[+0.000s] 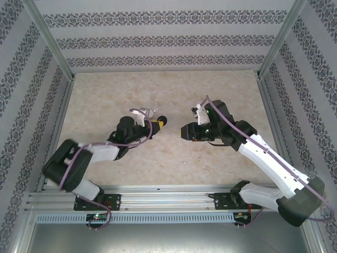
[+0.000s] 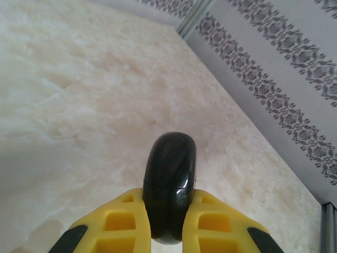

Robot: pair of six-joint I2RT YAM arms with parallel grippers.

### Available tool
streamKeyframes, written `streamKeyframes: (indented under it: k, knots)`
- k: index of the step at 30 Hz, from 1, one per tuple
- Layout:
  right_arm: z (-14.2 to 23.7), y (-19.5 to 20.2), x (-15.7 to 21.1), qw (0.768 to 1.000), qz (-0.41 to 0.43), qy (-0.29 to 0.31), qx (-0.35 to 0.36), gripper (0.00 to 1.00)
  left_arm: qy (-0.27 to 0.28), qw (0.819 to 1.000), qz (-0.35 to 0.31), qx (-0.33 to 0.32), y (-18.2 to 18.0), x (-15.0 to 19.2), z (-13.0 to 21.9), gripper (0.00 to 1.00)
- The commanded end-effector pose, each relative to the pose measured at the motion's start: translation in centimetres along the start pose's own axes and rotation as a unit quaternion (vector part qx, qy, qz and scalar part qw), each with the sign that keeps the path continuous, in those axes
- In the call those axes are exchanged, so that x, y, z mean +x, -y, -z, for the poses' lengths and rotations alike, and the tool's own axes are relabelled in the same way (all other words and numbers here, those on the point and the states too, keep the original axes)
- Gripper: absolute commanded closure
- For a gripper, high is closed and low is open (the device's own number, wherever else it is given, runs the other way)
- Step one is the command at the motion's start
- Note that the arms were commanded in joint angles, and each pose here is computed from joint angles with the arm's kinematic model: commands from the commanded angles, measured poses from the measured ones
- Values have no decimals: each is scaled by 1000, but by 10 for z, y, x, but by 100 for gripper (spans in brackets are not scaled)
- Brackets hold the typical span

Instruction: Insert the wireless bluetooth earbuds into the charging case

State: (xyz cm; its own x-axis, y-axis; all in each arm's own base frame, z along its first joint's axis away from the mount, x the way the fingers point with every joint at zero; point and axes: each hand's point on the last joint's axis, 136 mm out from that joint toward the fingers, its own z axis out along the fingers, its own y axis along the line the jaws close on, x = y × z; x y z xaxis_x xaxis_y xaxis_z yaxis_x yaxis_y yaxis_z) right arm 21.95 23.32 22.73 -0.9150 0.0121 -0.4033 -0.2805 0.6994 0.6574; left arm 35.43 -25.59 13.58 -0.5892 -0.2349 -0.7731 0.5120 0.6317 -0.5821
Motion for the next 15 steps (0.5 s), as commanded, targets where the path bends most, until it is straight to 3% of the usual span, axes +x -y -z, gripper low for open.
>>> streamKeyframes:
  k: [1, 6, 15]
  knots:
    - [3, 29, 7, 998, -32, 16, 49, 68, 13, 998, 48, 29, -8, -8, -31, 100]
    - [4, 52, 14, 994, -78, 25, 67, 66, 25, 995, 81, 60, -15, -6, -83, 100]
    - [24, 70, 31, 991, -100, 35, 83, 65, -58, 993, 95, 24, -10, 30, -160, 100]
